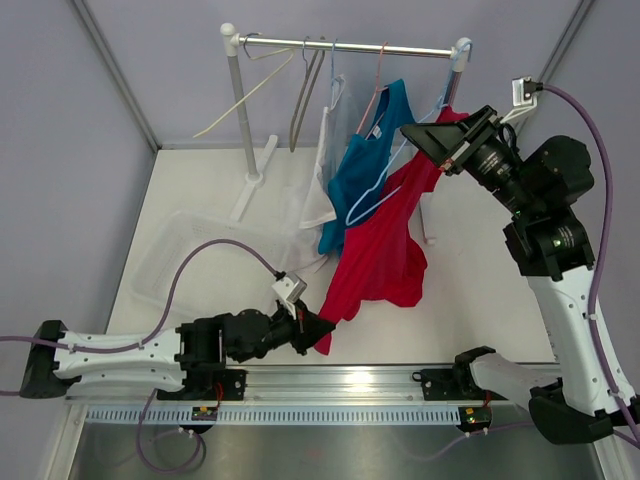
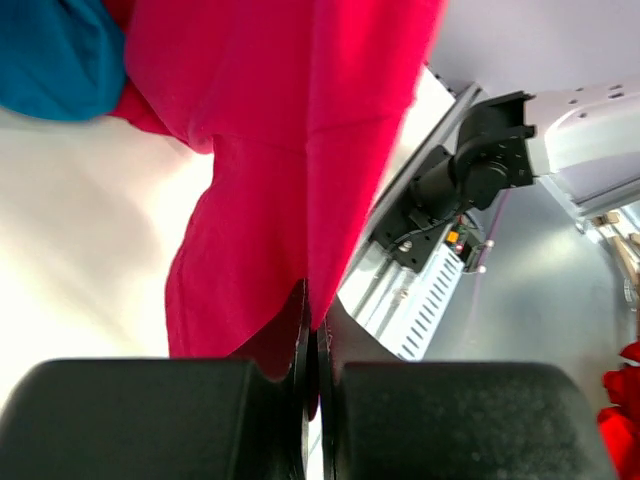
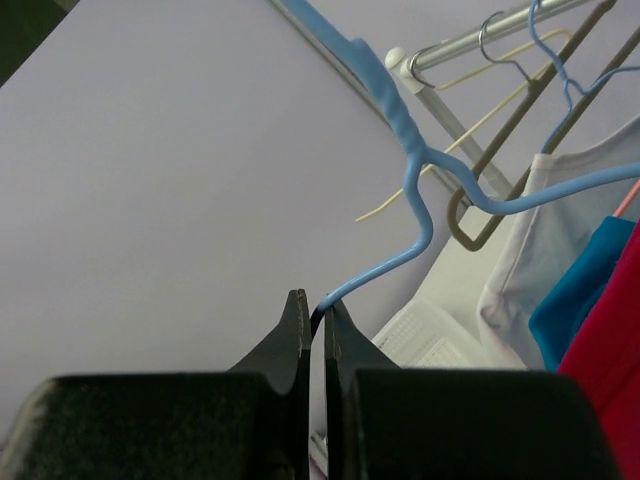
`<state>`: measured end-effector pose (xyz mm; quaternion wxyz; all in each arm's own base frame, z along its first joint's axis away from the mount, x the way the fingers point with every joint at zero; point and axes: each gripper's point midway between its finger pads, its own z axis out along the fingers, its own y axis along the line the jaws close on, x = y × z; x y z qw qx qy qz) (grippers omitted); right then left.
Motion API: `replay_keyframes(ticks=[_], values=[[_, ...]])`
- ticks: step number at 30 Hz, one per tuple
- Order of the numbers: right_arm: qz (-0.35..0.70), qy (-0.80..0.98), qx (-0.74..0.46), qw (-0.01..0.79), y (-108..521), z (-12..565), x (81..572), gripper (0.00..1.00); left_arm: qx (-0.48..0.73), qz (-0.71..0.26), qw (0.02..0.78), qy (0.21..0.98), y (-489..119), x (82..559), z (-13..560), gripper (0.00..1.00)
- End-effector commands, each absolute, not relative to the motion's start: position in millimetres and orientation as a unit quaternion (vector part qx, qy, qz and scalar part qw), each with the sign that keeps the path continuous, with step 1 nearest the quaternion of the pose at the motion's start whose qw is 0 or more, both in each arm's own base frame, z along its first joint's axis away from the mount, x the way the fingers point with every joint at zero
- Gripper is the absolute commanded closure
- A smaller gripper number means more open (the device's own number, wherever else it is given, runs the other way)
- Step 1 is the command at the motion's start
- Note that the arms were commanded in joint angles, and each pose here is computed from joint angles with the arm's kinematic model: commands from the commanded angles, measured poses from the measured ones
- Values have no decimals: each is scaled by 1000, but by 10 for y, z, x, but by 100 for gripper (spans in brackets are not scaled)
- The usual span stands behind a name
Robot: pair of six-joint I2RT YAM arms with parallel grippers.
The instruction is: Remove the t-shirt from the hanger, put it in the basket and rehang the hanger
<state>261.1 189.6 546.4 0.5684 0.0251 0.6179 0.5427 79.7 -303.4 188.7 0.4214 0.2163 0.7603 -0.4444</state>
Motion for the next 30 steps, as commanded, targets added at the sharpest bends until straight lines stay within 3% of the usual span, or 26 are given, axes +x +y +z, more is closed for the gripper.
replay_keyframes(ticks=[1, 5, 9, 12, 19, 23, 28, 30], values=[[552, 518, -14, 653, 1680, 6167, 2463, 100, 228, -409, 389, 794, -2924, 650, 1491, 100], [635, 506, -73, 579, 1903, 6060, 2143, 100, 231, -400, 422, 780, -3018, 741, 1685, 100], [666, 498, -106, 545, 1915, 5749, 1697, 100, 213, -429, 524, 704, -3266, 972, 2662, 100], [687, 477, -144, 530, 1840, 5708, 1089, 100, 175, -424, 607, 649, -3445, 1212, 3413, 100], [726, 460, -197, 472, 1764, 5741, 283, 100, 168, -372, 703, 582, -4007, 1666, 4182, 98], [739, 446, -242, 443, 1726, 5780, -100, 100, 185, -351, 736, 548, -4247, 1803, 4387, 85], [754, 434, -258, 420, 1678, 5813, -345, 100, 203, -335, 755, 526, -4535, 1927, 4530, 37], [756, 423, -268, 422, 1649, 5849, -463, 100, 189, -332, 759, 528, -4571, 2073, 4626, 24]])
